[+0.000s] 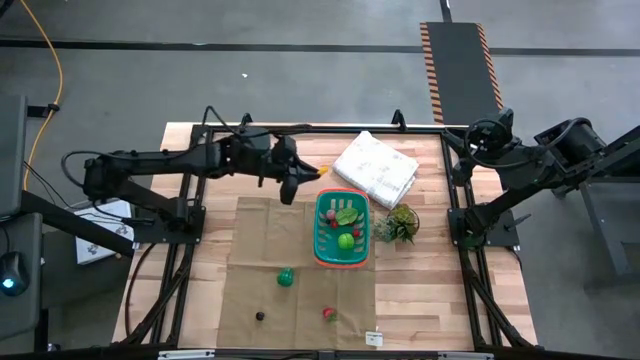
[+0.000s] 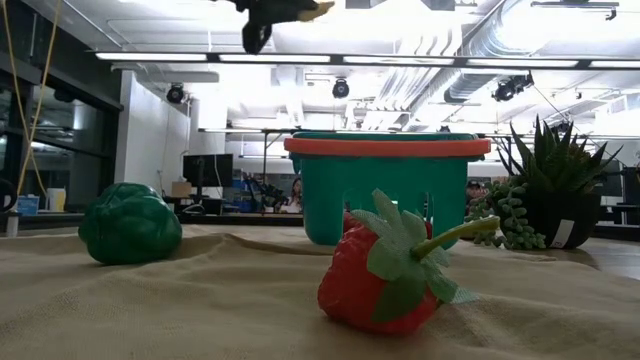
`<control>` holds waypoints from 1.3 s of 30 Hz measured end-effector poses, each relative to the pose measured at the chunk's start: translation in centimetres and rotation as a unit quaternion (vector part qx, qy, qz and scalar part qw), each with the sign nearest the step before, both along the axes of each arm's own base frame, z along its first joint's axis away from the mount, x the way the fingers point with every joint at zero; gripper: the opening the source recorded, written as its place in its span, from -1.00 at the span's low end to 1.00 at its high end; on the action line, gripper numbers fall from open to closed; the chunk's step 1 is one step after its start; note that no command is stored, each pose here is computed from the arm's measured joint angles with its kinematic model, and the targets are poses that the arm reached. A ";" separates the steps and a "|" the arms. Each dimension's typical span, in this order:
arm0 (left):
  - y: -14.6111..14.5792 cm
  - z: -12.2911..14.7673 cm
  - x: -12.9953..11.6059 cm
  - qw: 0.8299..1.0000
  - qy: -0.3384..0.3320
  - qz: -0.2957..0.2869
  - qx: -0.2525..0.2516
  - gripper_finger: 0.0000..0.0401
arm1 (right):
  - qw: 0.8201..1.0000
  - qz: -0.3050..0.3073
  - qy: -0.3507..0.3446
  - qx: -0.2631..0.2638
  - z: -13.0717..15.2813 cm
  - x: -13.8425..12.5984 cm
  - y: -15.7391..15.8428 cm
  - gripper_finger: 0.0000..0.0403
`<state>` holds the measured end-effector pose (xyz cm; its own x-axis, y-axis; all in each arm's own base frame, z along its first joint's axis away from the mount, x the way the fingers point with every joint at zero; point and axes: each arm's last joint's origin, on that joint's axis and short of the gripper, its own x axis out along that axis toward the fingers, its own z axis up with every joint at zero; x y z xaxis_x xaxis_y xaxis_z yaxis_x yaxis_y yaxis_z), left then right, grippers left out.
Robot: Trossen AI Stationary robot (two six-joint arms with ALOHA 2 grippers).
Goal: Pick and placing Produce into tupperware
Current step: Put the yellow corn into the blue basket
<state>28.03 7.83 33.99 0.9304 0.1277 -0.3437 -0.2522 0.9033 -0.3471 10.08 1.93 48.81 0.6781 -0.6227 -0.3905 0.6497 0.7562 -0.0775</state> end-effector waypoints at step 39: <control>-3.4 -7.1 9.5 0.986 0.136 -0.054 -0.074 -0.76 | 1.000 0.020 0.020 -0.006 -0.1 0.0 0.1 -0.56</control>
<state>37.52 4.43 26.86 0.8065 -0.0377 -0.5900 -0.2588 0.8748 -0.4096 10.09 1.99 48.75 0.6870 -0.6003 -0.4094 0.6152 0.7804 -0.1119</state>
